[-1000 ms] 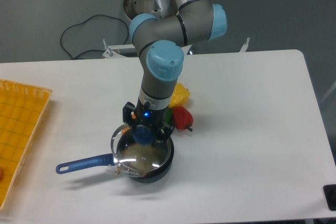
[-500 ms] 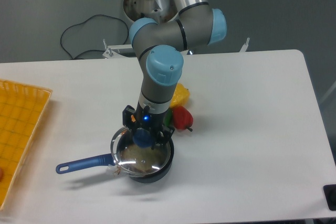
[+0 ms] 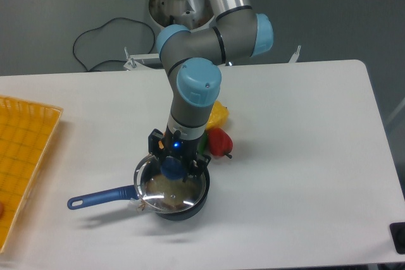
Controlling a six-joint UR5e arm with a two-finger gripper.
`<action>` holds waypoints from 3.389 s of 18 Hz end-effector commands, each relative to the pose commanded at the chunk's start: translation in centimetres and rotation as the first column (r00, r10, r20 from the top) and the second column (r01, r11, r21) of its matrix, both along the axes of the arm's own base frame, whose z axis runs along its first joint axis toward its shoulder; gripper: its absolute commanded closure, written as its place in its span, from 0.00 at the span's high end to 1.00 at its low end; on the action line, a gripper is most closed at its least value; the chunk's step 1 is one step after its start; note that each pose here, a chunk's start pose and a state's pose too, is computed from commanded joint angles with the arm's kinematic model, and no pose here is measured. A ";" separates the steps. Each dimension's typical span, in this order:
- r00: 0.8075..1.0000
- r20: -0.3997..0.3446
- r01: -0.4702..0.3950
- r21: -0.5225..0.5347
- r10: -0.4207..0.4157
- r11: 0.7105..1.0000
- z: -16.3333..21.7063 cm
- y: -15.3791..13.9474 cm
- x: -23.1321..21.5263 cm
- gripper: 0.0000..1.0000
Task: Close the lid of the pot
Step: 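Press the lid down onto the saucepan rim and settle it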
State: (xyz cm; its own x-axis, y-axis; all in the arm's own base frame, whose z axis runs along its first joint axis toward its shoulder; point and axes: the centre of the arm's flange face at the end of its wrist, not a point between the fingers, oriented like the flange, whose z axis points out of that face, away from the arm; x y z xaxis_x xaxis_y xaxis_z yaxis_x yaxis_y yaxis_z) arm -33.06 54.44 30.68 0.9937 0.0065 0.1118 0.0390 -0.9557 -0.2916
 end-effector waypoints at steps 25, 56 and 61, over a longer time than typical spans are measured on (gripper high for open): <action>1.000 -0.002 0.013 -0.003 -0.013 1.000 -0.8 -0.1 0.1 0.57; 1.000 -0.004 0.021 -0.006 -0.021 1.000 -1.3 -0.1 0.0 0.78; 1.000 -0.011 0.027 -0.001 -0.027 1.000 -0.9 -0.1 0.1 0.95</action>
